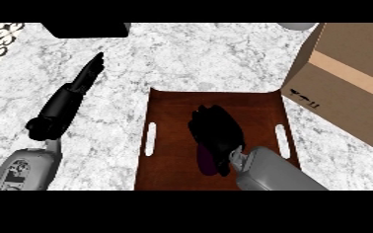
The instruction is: Pick the eggplant from the tray and place it in the cardboard box
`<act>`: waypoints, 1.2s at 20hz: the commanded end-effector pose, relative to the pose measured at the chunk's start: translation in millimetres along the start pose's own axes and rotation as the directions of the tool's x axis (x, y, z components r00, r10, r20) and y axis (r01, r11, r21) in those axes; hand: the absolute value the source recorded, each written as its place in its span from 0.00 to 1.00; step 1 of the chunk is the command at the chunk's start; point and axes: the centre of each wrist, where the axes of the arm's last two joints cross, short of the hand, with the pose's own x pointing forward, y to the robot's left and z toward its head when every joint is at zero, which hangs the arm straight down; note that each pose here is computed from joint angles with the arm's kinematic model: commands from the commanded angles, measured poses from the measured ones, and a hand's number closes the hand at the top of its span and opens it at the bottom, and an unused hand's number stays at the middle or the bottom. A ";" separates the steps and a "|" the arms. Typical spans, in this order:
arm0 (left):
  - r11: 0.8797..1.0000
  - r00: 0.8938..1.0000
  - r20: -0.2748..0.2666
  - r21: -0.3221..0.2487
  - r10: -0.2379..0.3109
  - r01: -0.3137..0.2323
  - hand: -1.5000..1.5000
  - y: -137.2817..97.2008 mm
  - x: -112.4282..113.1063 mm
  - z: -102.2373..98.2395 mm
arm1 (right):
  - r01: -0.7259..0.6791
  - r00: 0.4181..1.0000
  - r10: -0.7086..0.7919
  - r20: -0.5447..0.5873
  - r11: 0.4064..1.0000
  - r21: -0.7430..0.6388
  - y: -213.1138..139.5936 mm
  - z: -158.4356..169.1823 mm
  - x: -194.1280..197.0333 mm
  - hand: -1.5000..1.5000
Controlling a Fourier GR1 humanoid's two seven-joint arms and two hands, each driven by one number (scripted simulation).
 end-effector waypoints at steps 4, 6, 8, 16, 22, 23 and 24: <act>1.000 1.000 0.007 -0.002 -0.005 0.005 0.50 8.3 -10.8 8.0 | 0.078 0.985 -0.031 0.171 0.959 -0.273 -13.8 53.8 -67.6 1.00; 1.000 1.000 0.008 0.007 -0.018 0.018 0.50 -12.5 -5.4 14.5 | 0.019 0.980 0.049 0.191 0.942 -0.334 -26.8 75.7 -70.6 1.00; 1.000 1.000 -0.001 0.009 -0.003 0.003 0.50 -9.1 0.1 -2.9 | 0.019 0.982 0.058 0.177 0.916 -0.402 -50.9 91.1 -77.5 1.00; 1.000 1.000 -0.009 -0.001 0.009 -0.009 0.50 8.4 2.7 8.6 | 0.204 0.964 -0.267 -0.006 0.748 -0.632 -96.7 136.6 -96.2 1.00; 1.000 1.000 0.008 -0.005 -0.006 0.006 0.50 -0.9 10.4 -3.9 | 0.182 0.896 -0.417 -0.156 0.662 -0.728 -136.6 149.6 -163.4 1.00; 1.000 1.000 0.026 -0.019 -0.005 0.005 0.50 0.4 16.9 2.7 | 0.191 0.881 -0.447 -0.156 0.636 -0.748 -143.5 152.3 -177.6 1.00; 1.000 1.000 0.017 -0.017 -0.008 0.009 0.50 -3.2 -9.4 0.2 | 0.181 0.883 -0.442 -0.159 0.633 -0.753 -153.1 162.5 -182.8 1.00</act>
